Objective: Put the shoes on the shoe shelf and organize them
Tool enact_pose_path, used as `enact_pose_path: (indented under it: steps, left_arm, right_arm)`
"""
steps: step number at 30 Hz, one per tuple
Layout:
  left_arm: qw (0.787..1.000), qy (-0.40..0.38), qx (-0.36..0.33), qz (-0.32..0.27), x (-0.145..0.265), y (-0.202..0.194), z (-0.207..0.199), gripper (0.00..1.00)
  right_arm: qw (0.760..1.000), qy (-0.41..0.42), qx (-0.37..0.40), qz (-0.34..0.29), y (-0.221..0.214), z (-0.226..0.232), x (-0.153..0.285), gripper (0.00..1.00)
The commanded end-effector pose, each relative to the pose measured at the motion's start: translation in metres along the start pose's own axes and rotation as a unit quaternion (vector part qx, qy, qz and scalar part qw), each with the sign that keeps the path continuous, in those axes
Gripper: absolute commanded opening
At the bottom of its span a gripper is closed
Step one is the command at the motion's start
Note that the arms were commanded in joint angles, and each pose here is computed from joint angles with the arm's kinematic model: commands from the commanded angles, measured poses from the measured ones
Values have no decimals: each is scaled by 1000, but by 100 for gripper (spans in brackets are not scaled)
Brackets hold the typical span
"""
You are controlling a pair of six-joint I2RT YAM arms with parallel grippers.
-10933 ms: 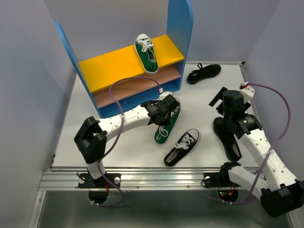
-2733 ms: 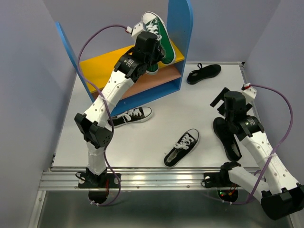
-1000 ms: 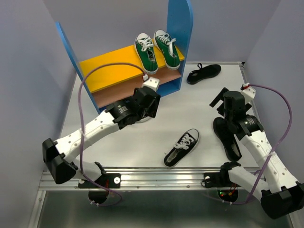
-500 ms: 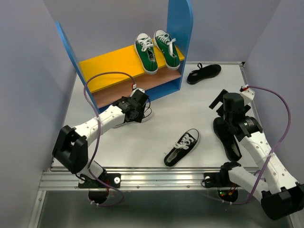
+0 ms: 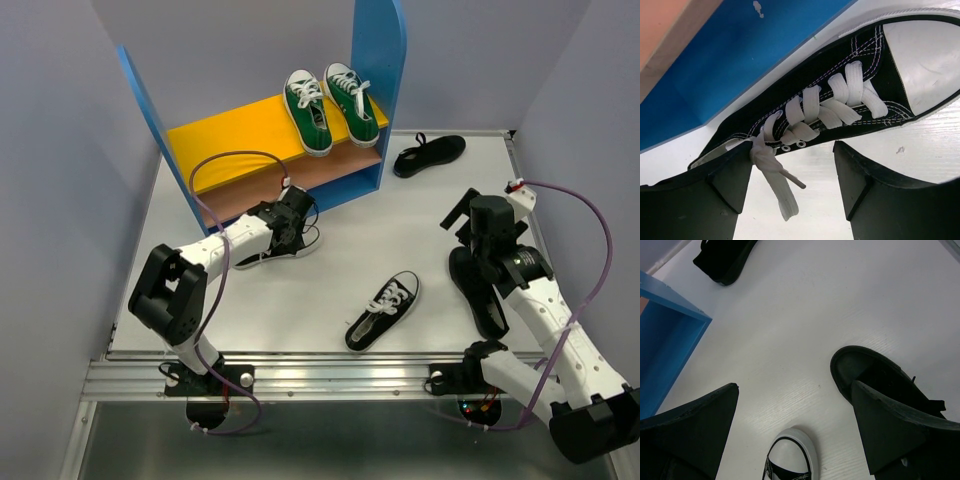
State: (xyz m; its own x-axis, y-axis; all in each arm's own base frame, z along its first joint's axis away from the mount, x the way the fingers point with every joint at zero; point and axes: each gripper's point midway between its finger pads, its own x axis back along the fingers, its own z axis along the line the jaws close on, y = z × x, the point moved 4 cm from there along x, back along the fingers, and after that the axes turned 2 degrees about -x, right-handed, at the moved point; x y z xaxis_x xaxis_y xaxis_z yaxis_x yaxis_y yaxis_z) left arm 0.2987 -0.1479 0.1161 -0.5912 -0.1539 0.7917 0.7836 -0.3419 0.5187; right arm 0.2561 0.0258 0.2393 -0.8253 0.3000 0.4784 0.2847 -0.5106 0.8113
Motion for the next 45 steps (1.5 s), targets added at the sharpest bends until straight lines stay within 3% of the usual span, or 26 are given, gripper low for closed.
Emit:
enact_pose_path:
  steps: [1, 7, 12, 22, 30, 34, 35, 36, 37, 45]
  left_arm:
    - [999, 7, 21, -48, 11, 27, 7, 74]
    - [997, 41, 25, -67, 24, 34, 23, 69]
    - [995, 70, 29, -67, 21, 32, 29, 75]
    - [999, 16, 17, -46, -6, 23, 5, 77]
    - [1000, -18, 17, -18, -18, 6, -8, 71]
    - [999, -27, 24, -7, -19, -3, -11, 51]
    - [999, -29, 27, -7, -19, -3, -11, 34]
    - [999, -33, 35, -7, -16, -2, -12, 8]
    - [999, -36, 38, -5, -15, -2, -12, 0]
    - [982, -130, 138, 5, 22, 17, -33, 0]
  right_arm:
    - [1000, 13, -9, -21, 12, 8, 0, 100]
    - [1000, 13, -9, -20, 11, 8, 0, 100]
    - [1000, 16, -12, -18, 12, 11, -1, 100]
    - [1000, 23, -8, -18, 14, 14, 0, 100]
    - [999, 21, -9, -24, 19, 15, 0, 100]
    - [999, 18, -9, -25, 16, 12, 0, 100]
    - [1000, 18, -9, -24, 15, 11, 0, 100]
    - [999, 18, -10, -26, 16, 10, 1, 100]
    - [999, 18, -10, -27, 16, 10, 2, 100]
    - [999, 15, -14, -29, 13, 6, 3, 100]
